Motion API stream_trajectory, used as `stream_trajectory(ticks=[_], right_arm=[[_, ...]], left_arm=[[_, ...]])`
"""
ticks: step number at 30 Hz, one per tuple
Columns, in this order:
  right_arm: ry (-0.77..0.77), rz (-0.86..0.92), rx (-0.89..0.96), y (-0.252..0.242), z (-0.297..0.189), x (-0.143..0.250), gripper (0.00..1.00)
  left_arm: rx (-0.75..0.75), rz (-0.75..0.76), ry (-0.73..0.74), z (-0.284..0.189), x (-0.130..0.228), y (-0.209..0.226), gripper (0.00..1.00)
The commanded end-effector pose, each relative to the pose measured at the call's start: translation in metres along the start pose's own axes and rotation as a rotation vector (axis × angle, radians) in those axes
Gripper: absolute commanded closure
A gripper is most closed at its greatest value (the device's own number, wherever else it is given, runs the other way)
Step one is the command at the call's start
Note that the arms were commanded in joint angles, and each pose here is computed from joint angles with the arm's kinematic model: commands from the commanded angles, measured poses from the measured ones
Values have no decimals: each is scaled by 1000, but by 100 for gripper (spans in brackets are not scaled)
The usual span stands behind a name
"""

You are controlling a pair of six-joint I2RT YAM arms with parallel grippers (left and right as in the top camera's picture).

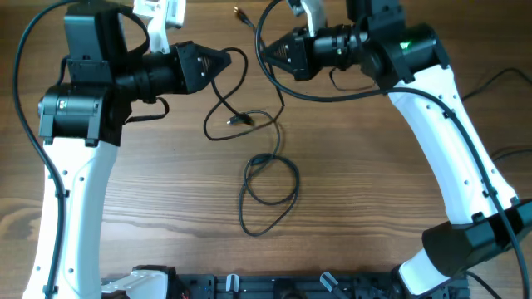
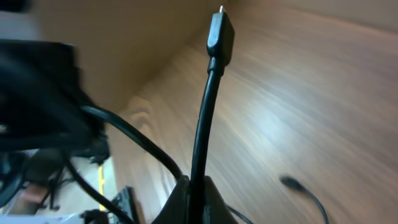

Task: Untangle cables

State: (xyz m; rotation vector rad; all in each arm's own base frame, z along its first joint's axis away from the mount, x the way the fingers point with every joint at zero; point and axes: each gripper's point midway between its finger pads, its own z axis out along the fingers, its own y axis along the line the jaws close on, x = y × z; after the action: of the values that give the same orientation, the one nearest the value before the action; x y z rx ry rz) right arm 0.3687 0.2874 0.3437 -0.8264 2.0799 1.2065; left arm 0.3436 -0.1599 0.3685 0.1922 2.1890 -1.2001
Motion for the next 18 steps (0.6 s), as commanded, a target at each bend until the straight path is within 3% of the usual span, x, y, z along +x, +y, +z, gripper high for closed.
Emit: stream_trajectory(ticks=[1,6,12,18], right_arm=[[-21,-124,-227,42,-5,-5,96],[-27,-178,-271,50,-7,-5,95],[-30,-246,-366,69,-8,-1,83],[-16,-260,-376,69,1,3,79]], left_arm=[[110,20,46,1,7,-18,96],[172,21,63,0,9,-28,96],[192,21,71,-1,10,-32,96],[262,31,76,-4,9,-45,96]])
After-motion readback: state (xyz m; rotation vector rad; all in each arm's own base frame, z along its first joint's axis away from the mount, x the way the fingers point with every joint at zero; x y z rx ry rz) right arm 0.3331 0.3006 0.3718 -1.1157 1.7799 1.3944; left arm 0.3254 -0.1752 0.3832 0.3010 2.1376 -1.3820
